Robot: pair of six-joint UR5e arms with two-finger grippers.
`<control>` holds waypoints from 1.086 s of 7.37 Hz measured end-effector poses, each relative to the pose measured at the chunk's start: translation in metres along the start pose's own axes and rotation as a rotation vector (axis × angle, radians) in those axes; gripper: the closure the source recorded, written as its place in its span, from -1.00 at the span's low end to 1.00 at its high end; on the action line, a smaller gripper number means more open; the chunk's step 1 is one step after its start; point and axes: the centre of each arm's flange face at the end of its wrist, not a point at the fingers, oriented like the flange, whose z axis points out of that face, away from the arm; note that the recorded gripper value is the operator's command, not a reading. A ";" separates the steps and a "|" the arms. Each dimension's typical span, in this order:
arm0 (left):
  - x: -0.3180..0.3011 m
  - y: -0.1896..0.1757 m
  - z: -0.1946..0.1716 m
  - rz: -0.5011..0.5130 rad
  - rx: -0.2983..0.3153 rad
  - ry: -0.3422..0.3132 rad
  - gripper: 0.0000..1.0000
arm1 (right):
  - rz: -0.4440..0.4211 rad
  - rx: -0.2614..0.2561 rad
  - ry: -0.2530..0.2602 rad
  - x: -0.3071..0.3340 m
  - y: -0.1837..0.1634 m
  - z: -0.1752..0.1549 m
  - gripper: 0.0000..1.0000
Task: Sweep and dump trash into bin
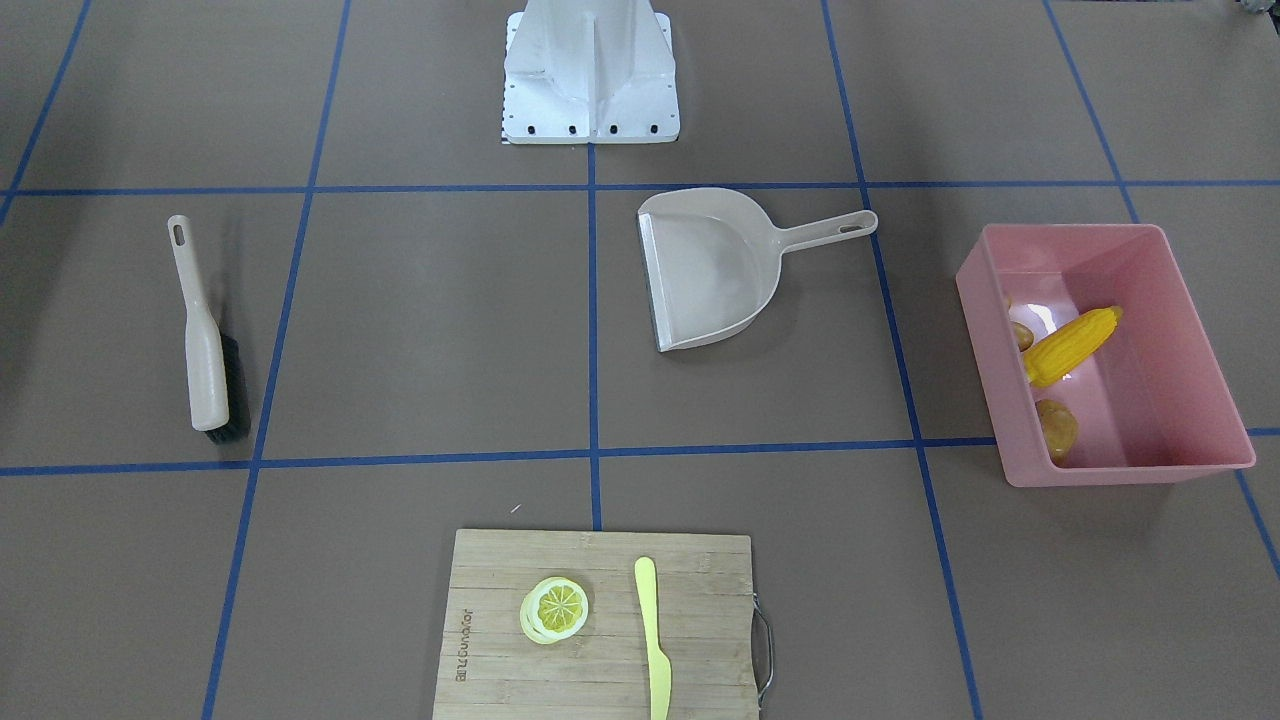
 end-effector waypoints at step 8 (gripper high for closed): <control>0.001 0.004 -0.001 -0.011 0.022 0.002 -0.98 | 0.006 -0.006 -0.001 0.003 0.001 0.003 -1.00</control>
